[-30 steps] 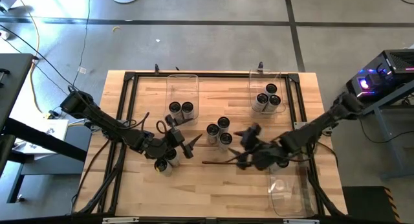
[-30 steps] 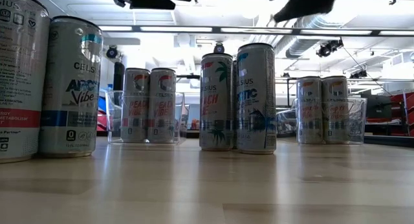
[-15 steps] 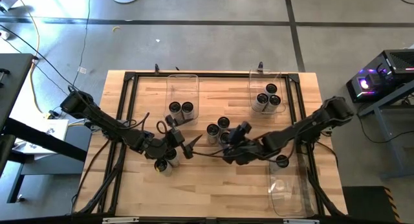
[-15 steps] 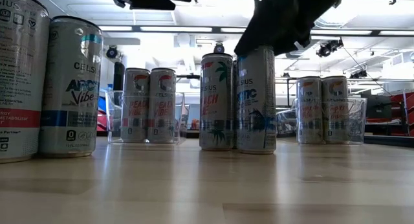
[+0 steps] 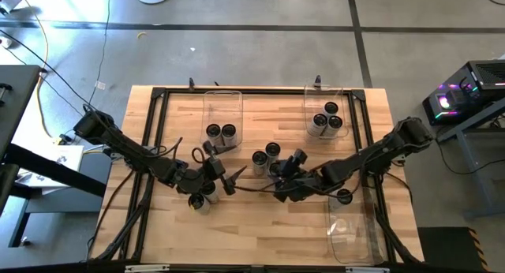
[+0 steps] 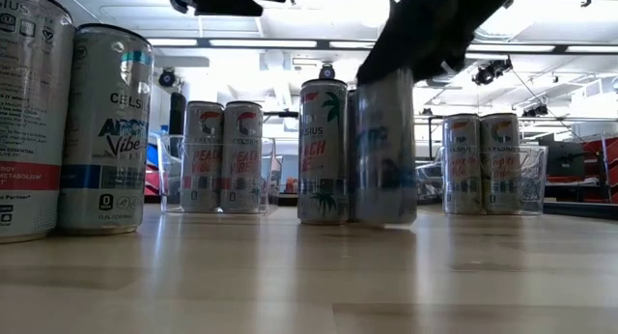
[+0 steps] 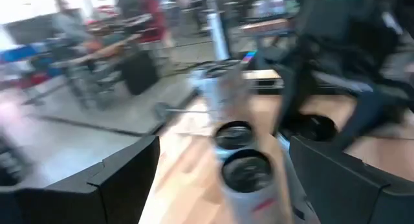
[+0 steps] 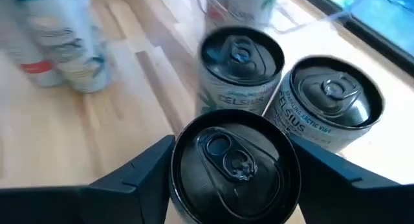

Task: Sort soda cans
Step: Put the white-blue soda can into the bottom transparent bin

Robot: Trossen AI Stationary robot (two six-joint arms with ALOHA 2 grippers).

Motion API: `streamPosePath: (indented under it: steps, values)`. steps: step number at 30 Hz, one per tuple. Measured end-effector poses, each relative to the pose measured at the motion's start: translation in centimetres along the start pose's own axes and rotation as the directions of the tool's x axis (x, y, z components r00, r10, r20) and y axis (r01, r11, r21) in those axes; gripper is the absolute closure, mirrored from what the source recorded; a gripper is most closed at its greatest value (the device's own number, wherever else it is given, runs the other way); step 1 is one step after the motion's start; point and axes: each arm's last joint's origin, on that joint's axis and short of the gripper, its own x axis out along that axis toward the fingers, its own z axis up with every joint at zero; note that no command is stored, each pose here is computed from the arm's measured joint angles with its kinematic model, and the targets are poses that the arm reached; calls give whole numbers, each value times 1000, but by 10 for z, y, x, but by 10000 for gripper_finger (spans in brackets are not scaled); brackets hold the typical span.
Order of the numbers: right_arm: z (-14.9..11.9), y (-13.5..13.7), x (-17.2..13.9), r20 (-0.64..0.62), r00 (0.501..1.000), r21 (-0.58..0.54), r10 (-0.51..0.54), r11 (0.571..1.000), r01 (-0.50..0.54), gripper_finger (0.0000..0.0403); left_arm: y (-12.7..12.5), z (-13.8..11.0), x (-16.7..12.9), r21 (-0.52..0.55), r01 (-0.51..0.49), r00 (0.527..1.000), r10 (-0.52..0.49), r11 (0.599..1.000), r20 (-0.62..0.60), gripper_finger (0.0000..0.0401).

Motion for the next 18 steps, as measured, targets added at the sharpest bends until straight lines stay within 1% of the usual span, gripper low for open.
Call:
streamPosePath:
  steps: [3,5,7,10,14,16,18]
  values:
    - [9,1,-26,43,996,-31,84,996,-82,162,-4,1,2,-5,170,985,-170,985,12,62]
    - [13,2,-46,63,985,-86,160,984,-154,162,-7,0,5,-12,299,954,-299,954,23,62]
    - [15,3,-64,80,970,-154,231,964,-217,162,-12,-4,10,-3,391,920,-391,920,29,62]
    - [17,9,-86,110,931,-255,349,915,-313,162,-23,-10,20,10,479,875,-479,878,68,62]
    - [19,21,-102,140,857,-380,495,827,-415,162,-37,-19,34,-2,574,807,-566,819,168,62]
    - [21,24,-105,162,835,-399,526,809,-432,162,-41,-23,41,-29,617,771,-597,787,221,62]
    - [25,24,-105,188,828,-416,528,807,-419,162,-43,-27,48,-67,662,732,-626,746,268,62]
